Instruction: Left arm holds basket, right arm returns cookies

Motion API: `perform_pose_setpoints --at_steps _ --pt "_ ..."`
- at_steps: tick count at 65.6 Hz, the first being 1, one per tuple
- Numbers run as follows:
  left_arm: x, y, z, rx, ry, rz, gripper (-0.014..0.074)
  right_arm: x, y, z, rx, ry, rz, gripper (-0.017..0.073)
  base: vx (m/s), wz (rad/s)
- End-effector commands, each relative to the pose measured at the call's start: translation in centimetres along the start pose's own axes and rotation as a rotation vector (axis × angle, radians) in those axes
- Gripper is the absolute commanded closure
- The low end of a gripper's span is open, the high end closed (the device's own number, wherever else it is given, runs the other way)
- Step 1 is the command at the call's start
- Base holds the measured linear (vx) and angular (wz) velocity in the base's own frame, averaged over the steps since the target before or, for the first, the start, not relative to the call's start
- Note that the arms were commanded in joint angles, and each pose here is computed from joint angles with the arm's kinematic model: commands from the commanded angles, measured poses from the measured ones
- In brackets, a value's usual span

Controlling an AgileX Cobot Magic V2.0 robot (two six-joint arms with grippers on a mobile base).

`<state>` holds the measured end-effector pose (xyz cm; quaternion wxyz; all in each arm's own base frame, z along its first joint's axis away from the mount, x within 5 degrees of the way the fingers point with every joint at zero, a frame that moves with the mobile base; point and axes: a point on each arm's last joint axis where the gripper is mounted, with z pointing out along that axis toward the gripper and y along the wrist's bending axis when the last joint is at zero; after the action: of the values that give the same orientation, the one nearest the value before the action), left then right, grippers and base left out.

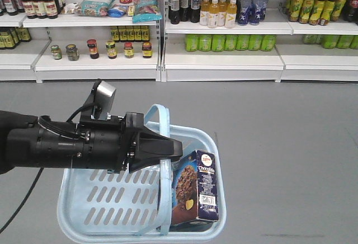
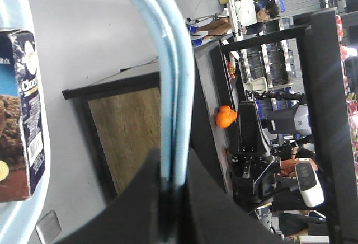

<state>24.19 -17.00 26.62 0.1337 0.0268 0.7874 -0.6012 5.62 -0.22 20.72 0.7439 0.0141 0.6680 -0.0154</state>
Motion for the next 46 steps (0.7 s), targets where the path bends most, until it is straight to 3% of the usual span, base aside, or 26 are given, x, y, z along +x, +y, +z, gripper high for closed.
perform_pose_setpoints --at_steps 1,46 --pt "-0.49 -3.05 -0.62 0.149 -0.044 0.009 0.0596 -0.18 0.09 -0.06 -0.008 -0.067 -0.018 0.0565 0.46 -0.11" --pt "-0.51 -3.02 -0.62 0.146 -0.047 0.009 0.0596 -0.18 0.09 -0.06 -0.008 -0.067 -0.018 0.0565 0.47 -0.06"
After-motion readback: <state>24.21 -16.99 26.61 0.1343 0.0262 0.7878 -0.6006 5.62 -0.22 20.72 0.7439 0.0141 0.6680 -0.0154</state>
